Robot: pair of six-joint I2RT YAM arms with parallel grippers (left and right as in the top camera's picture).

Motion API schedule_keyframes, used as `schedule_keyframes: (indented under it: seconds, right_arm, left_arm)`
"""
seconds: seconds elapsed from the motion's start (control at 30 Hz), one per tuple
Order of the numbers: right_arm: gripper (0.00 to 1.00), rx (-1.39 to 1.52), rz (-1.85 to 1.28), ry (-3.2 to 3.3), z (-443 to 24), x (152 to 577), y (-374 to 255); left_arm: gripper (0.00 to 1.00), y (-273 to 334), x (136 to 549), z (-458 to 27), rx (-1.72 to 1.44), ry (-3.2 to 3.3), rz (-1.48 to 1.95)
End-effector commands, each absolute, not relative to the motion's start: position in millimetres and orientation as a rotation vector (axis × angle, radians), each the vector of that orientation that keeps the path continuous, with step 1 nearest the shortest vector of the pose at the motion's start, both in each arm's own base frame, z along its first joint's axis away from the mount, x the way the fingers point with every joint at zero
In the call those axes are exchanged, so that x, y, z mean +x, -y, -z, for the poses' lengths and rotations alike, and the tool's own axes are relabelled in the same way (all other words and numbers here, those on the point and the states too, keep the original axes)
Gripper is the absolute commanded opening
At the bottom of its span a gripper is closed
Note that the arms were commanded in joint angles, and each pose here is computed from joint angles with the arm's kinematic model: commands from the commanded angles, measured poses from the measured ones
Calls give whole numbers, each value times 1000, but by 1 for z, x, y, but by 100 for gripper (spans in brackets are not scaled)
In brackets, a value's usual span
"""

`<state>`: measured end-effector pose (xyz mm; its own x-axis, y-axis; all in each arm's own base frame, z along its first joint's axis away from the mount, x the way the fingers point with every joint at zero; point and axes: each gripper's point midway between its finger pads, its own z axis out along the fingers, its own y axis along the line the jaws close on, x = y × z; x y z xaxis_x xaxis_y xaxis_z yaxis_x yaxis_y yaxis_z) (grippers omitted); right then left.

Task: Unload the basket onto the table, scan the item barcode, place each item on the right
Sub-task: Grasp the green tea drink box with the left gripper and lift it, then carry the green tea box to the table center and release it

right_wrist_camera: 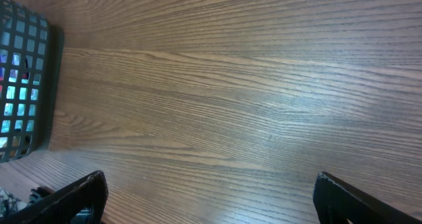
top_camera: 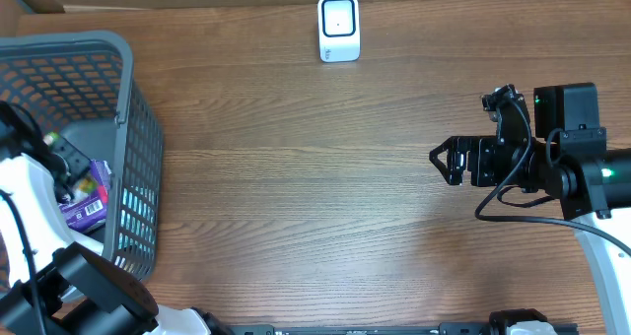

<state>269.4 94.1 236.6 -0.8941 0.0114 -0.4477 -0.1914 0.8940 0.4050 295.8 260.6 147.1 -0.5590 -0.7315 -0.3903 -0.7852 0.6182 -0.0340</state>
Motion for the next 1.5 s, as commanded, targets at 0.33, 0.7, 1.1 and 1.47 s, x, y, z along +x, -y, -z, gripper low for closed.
schedule_keyframes:
  seconds: [0.33, 0.7, 1.1, 1.47]
  right_arm:
    - [100, -132, -633, -2598, -242, 270, -95]
    - [100, -130, -634, -2610, -241, 268, -95]
    - [100, -119, -635, -2608, -241, 269, -95]
    - [100, 176, -451, -2649, -232, 276, -65]
  left_arm:
    - [32, -200, 349, -328, -752, -2333, -6]
    - [32, -39, 348, -391, -388, -2393, 220]
    - [27, 155, 349, -265, -141, -2767, 458]
    - [26, 288, 325, -115, 37, -2943, 491]
